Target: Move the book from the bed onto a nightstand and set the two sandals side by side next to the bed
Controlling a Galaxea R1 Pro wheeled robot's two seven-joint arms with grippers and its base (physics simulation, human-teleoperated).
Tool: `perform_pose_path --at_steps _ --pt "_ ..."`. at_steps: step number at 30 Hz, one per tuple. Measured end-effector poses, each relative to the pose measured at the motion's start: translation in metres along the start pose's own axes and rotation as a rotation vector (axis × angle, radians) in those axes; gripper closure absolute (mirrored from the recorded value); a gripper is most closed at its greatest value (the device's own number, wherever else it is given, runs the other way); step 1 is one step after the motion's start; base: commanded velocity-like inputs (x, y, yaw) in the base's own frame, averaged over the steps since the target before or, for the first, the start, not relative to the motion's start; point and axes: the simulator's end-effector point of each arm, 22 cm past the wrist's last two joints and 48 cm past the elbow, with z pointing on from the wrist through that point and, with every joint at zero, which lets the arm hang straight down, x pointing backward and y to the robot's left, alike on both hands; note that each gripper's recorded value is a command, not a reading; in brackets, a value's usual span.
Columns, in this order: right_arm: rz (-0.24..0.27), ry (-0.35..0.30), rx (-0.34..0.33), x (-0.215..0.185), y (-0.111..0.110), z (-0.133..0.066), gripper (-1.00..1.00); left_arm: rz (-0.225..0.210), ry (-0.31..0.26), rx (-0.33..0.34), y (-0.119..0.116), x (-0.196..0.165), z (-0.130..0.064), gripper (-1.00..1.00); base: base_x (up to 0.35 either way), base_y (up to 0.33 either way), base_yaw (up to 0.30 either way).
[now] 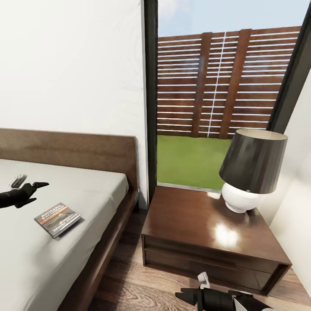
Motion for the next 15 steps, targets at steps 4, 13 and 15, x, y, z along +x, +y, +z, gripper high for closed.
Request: perform_pose_path --at_steps 4,13,15 --pt "-0.001 -0.002 -0.001 -0.0003 0.0001 -0.0002 -1.00 0.000 0.000 0.002 -0.0003 -0.0001 -0.0001 -1.00 0.000 0.000 0.000" --pt "-0.004 -0.004 -0.004 -0.0010 0.0010 0.0008 -1.00 0.000 0.002 0.000 0.0000 0.0004 0.0001 -1.00 0.000 0.000 0.000" --pt "-0.004 -0.004 -0.004 -0.0011 0.0011 0.0008 -1.00 0.001 0.002 -0.001 0.0002 0.0005 0.0002 -1.00 0.000 0.000 0.000"
